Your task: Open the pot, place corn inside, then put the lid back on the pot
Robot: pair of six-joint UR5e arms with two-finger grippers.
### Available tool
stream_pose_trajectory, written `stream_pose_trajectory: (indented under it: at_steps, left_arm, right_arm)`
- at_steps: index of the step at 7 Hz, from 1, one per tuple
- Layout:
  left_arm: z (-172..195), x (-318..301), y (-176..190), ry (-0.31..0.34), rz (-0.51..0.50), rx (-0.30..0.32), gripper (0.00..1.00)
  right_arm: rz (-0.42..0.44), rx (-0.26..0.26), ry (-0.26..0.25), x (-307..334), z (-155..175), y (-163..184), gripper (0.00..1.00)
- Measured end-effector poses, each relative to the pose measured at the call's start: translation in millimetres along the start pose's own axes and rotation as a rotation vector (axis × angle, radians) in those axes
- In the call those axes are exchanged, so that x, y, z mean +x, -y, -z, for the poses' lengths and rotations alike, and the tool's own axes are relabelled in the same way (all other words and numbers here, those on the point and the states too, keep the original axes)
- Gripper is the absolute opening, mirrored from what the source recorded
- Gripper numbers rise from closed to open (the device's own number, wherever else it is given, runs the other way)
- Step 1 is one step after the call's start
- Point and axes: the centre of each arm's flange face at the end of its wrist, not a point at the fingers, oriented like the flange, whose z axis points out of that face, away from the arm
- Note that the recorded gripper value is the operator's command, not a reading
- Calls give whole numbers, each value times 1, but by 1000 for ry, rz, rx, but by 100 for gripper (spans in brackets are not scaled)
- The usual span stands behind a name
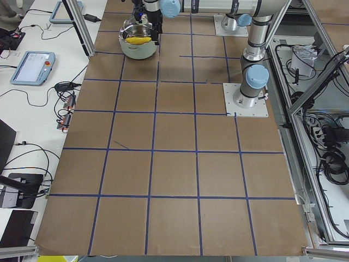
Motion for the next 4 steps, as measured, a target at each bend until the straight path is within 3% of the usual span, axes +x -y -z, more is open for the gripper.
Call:
stream_pose_trajectory:
  at_steps: [2,4]
  left_arm:
    - [-12,-5,-9,-2,11,-1,100]
    - [-21,-7,-14,2,14,39,100]
  right_arm:
    - [1,29,16,-2,-7,2,14]
    - [3,52,27,-4,-12,6,15]
